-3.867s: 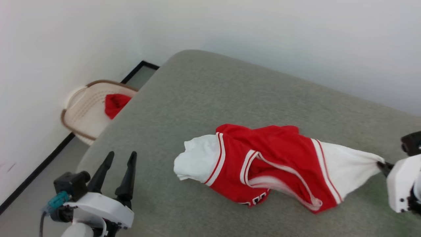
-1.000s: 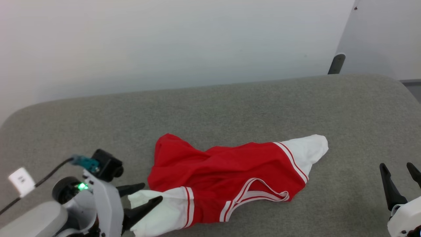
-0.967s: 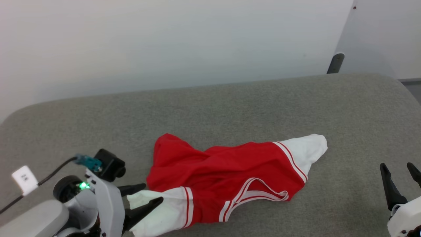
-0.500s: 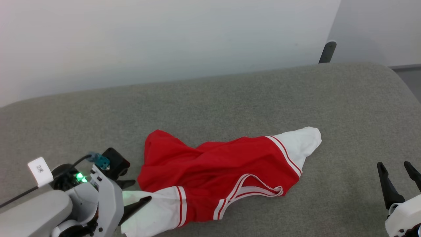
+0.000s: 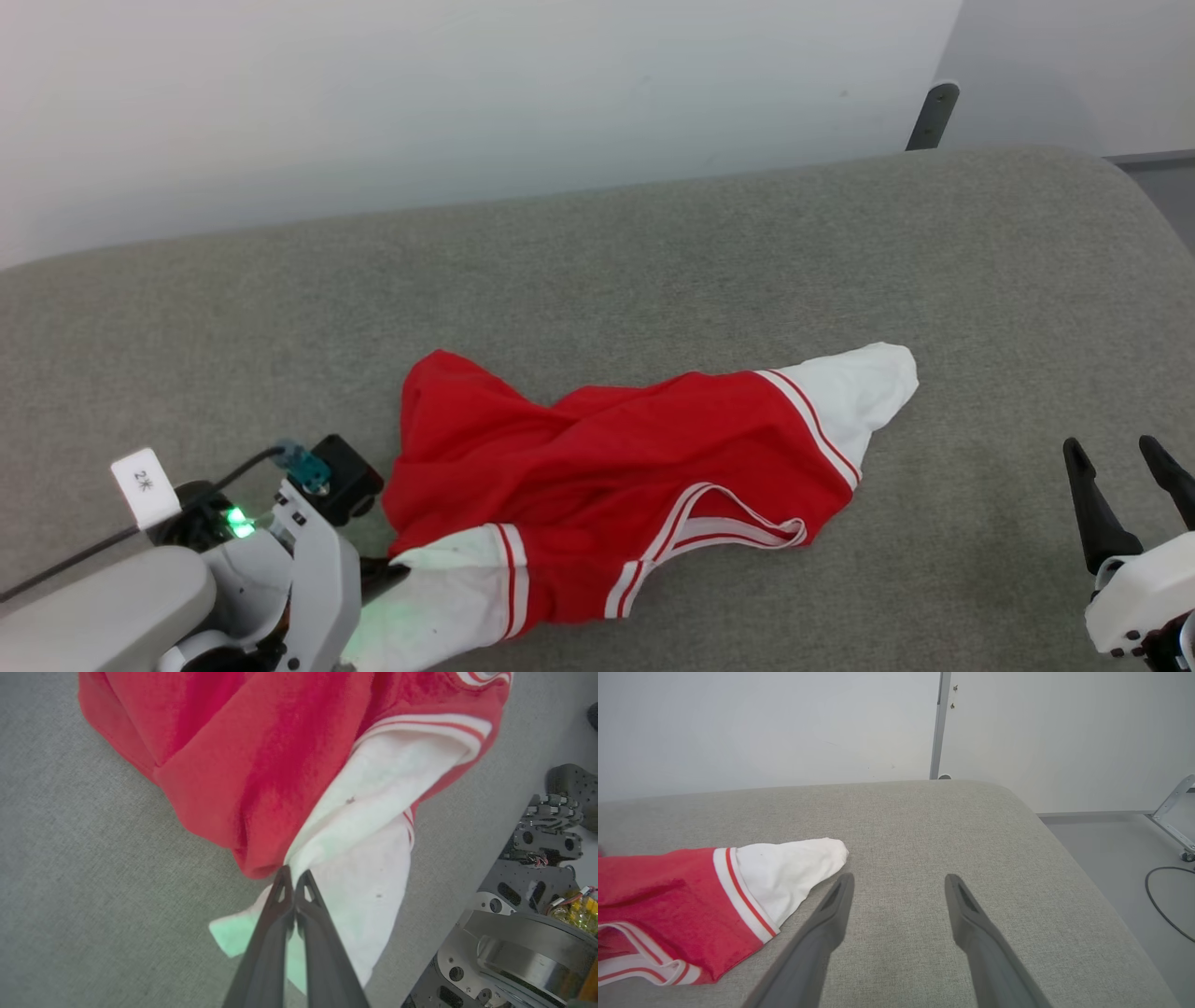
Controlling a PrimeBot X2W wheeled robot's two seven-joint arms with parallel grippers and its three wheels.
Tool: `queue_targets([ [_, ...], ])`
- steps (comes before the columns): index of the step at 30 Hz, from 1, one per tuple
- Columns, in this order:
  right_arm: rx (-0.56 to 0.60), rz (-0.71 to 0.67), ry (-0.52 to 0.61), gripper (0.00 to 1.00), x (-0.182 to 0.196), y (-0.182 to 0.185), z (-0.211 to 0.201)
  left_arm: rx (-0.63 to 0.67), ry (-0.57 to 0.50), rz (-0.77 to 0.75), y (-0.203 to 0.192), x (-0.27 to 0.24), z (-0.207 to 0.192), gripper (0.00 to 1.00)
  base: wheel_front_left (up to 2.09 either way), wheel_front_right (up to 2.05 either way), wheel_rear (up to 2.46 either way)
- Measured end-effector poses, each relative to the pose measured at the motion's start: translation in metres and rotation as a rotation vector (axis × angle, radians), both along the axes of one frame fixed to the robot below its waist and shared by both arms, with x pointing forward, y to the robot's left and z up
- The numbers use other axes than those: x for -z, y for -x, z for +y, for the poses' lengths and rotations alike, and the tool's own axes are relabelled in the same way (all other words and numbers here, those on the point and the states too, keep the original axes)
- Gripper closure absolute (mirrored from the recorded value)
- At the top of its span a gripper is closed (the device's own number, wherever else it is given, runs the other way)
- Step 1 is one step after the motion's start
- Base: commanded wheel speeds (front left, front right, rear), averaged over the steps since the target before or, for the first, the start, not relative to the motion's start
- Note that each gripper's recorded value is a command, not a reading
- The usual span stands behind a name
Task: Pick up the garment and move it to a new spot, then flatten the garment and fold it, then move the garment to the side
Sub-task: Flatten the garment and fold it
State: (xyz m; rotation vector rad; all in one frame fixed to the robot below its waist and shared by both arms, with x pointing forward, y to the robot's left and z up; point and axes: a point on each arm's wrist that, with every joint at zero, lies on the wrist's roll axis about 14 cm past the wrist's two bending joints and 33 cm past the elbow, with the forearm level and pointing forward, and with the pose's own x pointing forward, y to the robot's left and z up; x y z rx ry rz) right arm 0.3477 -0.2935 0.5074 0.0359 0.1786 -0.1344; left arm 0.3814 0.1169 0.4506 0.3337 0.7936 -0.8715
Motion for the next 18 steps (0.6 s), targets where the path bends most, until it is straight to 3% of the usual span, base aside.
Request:
queue_targets([
  [6, -0.009, -0.002, -0.002, 0.00, 0.000, -0.004, 0.003, -0.010, 0.014, -0.007, -0.001, -0.015, 0.002, 1.00, 0.00, 0.00, 0.00],
  [18, -0.054, 0.006, -0.008, 0.00, 0.001, -0.013, 0.016, -0.006, 0.049, -0.229, -0.045, -0.073, -0.002, 1.00, 0.00, 0.00, 0.00],
])
